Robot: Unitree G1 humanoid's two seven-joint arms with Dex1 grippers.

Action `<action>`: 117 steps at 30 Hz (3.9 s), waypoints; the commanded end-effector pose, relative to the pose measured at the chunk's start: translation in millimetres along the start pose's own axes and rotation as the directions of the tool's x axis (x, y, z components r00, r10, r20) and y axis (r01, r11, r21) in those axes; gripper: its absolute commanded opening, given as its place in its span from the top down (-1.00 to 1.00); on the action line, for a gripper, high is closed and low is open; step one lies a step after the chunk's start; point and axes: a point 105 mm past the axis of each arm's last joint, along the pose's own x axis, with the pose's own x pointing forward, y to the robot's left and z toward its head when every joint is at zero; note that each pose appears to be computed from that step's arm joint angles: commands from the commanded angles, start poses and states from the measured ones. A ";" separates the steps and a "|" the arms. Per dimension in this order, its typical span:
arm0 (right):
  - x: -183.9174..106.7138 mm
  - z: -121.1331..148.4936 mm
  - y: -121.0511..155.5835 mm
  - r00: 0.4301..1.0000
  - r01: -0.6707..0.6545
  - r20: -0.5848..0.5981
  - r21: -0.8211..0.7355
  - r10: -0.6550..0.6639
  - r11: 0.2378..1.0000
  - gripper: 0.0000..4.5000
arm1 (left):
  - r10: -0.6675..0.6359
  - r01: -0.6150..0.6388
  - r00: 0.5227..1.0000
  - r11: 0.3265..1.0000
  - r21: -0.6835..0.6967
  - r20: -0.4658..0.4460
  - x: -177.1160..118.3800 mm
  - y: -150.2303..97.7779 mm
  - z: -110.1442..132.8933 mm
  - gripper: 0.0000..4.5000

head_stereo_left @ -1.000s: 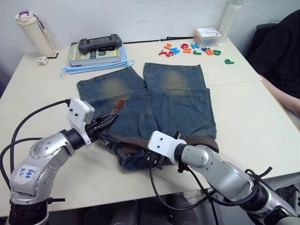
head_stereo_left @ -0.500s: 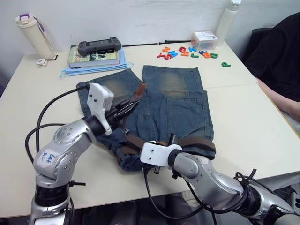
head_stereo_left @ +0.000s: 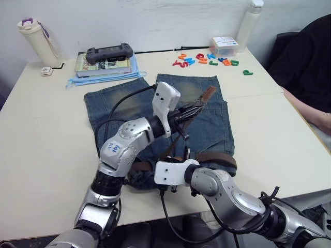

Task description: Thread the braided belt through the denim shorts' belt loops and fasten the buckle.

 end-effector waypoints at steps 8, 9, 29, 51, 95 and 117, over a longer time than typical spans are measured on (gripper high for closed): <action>2.5 -12.2 85.8 0.911 -0.411 -0.032 -0.021 0.410 0.911 0.95 | -0.231 0.224 0.969 0.971 0.087 0.089 76.1 -43.4 17.0 1.00; 1.9 -12.1 86.7 0.909 -0.417 -0.031 -0.022 0.417 0.908 0.95 | -0.236 0.228 0.967 0.970 0.089 0.094 80.8 -45.0 18.6 1.00; -4.1 -13.1 88.9 0.911 -0.411 -0.014 0.075 0.413 0.909 0.95 | -0.184 0.174 0.979 0.979 0.108 0.093 24.0 -3.9 13.6 1.00; -13.7 -20.9 15.6 0.978 -0.205 0.018 0.248 0.207 0.947 0.95 | 0.138 -0.035 0.960 0.923 0.383 -0.244 -134.7 29.6 -38.4 1.00; -65.5 -12.8 -1.5 0.987 0.103 0.096 0.248 -0.130 0.963 -0.29 | 0.078 0.264 0.893 0.709 0.654 -0.444 -167.1 11.7 -52.6 1.00; -40.6 -25.7 -16.7 0.950 0.310 -0.052 0.282 -0.309 0.908 0.98 | 0.096 0.268 0.895 0.665 0.697 -0.436 -152.1 15.3 -46.0 1.00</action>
